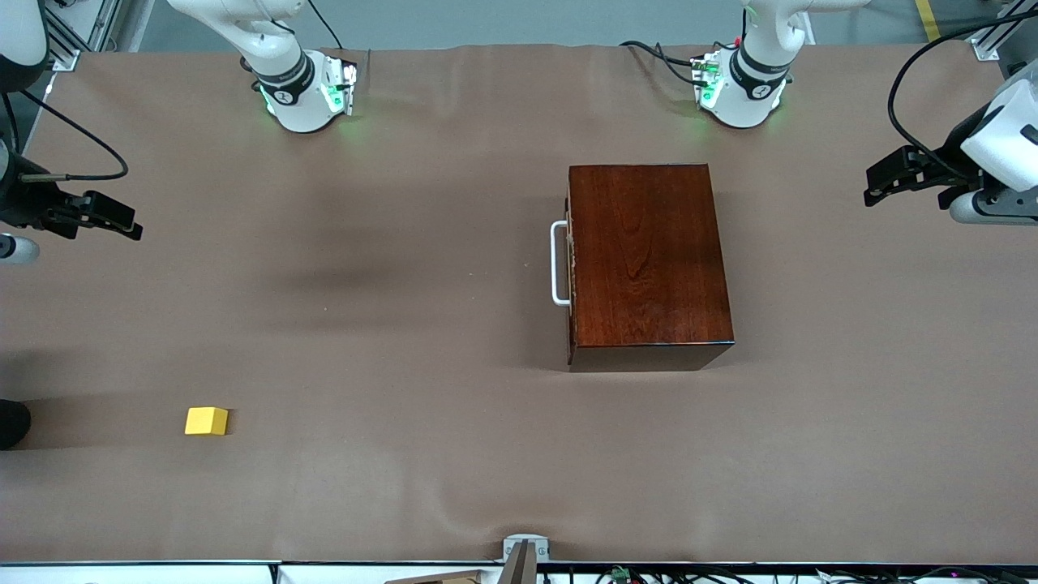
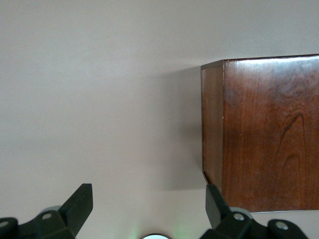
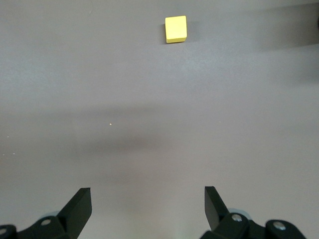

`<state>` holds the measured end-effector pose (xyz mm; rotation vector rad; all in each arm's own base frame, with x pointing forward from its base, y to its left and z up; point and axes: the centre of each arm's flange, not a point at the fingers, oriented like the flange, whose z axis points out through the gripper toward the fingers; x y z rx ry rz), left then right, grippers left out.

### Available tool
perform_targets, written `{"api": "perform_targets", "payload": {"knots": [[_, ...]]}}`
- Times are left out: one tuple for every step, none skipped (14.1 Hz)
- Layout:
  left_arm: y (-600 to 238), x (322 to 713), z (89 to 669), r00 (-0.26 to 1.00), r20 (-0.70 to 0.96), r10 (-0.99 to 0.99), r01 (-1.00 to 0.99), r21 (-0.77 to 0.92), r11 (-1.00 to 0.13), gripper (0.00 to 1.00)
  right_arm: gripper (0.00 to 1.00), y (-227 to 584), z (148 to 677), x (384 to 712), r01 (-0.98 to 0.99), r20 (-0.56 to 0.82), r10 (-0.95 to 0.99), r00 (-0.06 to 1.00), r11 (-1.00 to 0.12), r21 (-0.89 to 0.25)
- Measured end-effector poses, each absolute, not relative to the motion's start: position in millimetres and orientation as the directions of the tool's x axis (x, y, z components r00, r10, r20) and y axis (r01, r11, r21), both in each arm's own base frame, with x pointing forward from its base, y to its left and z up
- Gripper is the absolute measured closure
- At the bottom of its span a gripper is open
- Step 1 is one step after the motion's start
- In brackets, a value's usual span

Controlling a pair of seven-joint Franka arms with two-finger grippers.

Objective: Open drawer, take yellow block, close drawer

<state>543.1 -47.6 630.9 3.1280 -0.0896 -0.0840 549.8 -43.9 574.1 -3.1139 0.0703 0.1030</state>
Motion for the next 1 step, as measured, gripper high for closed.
{"api": "perform_targets", "payload": {"knots": [[-47.6,543.4,630.6,0.997,-0.053,-0.057,-0.057,0.013,-0.998,0.00,0.00,-43.9,574.1,549.8,-0.046,-0.067,-0.044,0.997,-0.999,-0.024]]}}
